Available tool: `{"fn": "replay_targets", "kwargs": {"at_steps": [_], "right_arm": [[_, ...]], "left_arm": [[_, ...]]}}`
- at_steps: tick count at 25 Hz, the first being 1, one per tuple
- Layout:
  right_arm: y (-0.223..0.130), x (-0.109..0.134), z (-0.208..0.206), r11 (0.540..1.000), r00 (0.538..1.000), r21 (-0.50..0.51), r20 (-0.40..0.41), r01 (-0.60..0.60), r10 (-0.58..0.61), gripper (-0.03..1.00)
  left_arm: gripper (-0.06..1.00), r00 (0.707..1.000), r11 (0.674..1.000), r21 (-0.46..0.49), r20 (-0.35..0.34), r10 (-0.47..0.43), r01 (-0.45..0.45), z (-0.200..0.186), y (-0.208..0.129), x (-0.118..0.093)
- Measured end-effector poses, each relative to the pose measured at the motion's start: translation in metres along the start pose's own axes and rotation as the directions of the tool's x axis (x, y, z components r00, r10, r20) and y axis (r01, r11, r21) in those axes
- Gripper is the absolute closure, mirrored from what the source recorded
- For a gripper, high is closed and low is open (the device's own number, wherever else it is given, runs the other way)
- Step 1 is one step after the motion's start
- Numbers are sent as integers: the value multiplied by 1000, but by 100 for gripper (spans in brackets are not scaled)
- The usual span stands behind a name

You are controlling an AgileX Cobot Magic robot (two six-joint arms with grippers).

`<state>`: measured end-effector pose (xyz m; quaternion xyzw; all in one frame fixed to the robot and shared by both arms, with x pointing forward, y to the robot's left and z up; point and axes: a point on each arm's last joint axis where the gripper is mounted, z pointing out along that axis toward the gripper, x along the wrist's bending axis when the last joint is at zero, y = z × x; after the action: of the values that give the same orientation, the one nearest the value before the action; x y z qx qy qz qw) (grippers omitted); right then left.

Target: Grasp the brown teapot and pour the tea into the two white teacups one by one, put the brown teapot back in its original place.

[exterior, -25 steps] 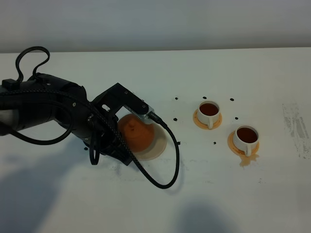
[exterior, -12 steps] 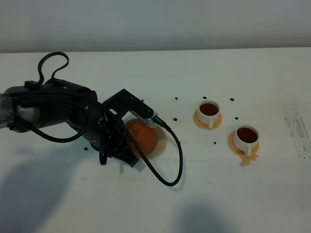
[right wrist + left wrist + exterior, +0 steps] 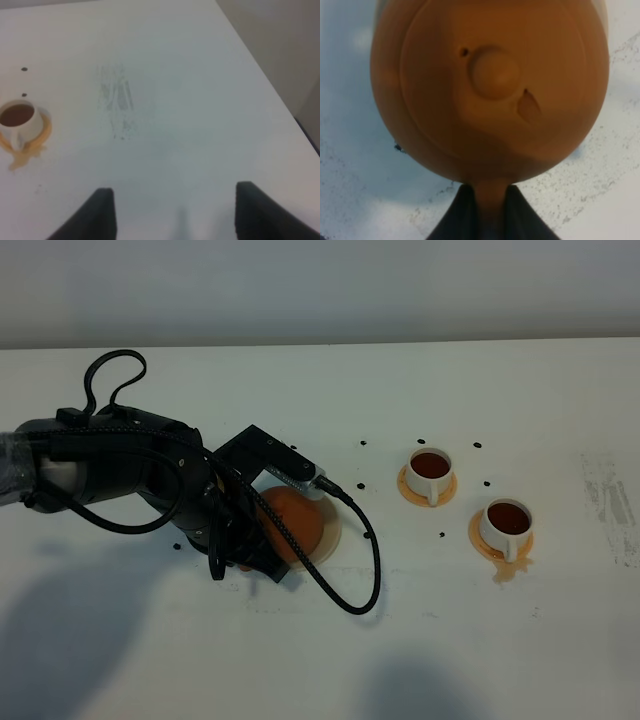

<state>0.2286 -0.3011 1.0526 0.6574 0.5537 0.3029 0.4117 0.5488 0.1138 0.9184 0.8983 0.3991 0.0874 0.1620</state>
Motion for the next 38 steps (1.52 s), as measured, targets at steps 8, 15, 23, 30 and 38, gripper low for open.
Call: {"fn": "replay_targets", "kwargs": {"at_steps": [8, 15, 23, 30, 38], "right_arm": [[0, 0, 0, 1000, 1000, 0, 0, 0, 0, 45], [0, 0, 0, 1000, 1000, 0, 0, 0, 0, 45], [0, 0, 0, 1000, 1000, 0, 0, 0, 0, 45], [0, 0, 0, 1000, 1000, 0, 0, 0, 0, 45], [0, 0, 0, 1000, 1000, 0, 0, 0, 0, 45]], "left_arm": [[44, 1000, 1000, -18, -2, -7, 7, -6, 2, 0], [36, 999, 992, -125, -34, -17, 13, -49, 10, 8], [36, 983, 965, -239, -117, -140, 109, -109, -6, 50], [37, 929, 906, -348, -188, -319, 241, -166, -58, 76], [43, 821, 803, -508, -282, -497, 311, -253, -137, 61]]}}
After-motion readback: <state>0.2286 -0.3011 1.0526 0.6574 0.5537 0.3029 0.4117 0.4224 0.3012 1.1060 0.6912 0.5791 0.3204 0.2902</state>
